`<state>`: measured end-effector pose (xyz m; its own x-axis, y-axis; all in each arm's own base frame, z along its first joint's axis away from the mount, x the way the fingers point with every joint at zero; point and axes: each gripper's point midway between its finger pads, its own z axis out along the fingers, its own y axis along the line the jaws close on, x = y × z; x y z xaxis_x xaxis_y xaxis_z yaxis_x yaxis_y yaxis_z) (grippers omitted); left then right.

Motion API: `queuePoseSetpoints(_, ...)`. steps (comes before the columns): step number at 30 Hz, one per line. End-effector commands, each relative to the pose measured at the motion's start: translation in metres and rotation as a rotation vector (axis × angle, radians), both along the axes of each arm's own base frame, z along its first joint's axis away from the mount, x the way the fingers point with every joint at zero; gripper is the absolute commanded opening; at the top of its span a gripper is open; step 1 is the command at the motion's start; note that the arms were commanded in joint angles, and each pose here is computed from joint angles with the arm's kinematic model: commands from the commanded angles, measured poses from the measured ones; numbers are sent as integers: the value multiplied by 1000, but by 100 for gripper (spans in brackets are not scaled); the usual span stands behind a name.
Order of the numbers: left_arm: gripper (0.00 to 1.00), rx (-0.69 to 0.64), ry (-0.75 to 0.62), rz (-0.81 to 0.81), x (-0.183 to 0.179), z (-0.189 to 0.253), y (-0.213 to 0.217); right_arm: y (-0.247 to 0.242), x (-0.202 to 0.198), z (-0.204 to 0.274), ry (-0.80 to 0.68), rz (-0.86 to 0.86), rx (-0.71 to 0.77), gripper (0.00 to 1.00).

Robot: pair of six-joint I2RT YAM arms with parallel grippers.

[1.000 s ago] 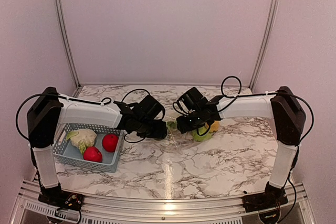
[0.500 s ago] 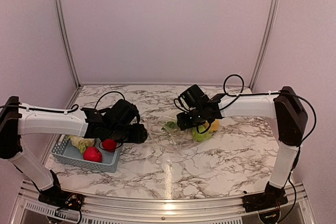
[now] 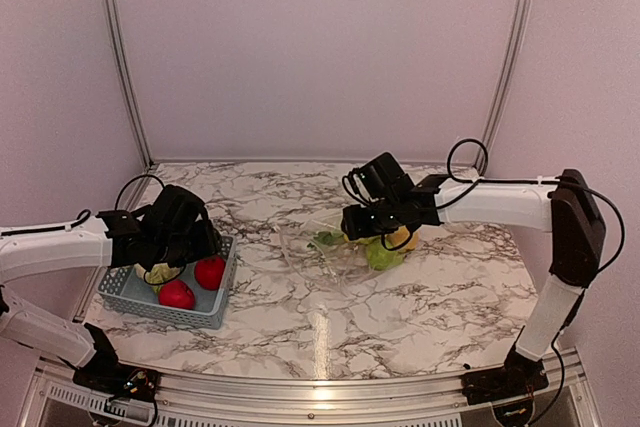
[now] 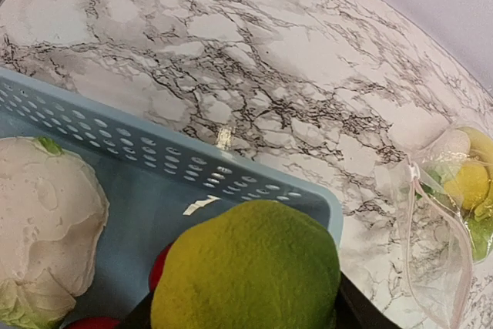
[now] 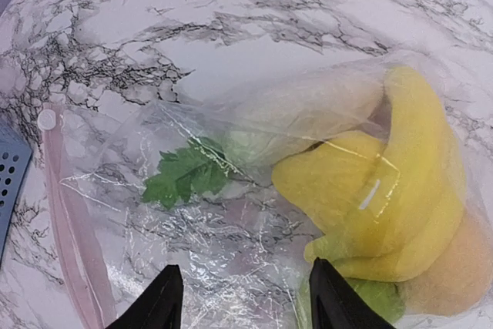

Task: Open the zip-top bag and remove the fake food
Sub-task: Place the fake fruit in the bin, then pick up the fake fruit from the zipper food storage bag.

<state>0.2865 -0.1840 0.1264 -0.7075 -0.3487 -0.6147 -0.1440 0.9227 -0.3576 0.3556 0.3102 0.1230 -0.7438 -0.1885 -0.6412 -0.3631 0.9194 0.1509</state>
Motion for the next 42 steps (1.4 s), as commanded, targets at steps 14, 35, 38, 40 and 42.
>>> queuePoseSetpoints(14,56,46,55,230,13,-33,57,-17,-17,29,-57,8,52,55)
queuePoseSetpoints(35,97,-27,-41,22,17,31,26,-41,-7,59,-142,-41,33,57)
queuePoseSetpoints(38,94,-75,-22,-69,16,27,-4,-49,1,55,-140,-71,12,56)
queuePoseSetpoints(40,94,-105,-12,-131,14,23,-30,-53,4,51,-136,-83,0,55)
queuePoseSetpoints(42,93,-136,-13,-202,11,23,-62,-59,7,45,-121,-98,-12,55)
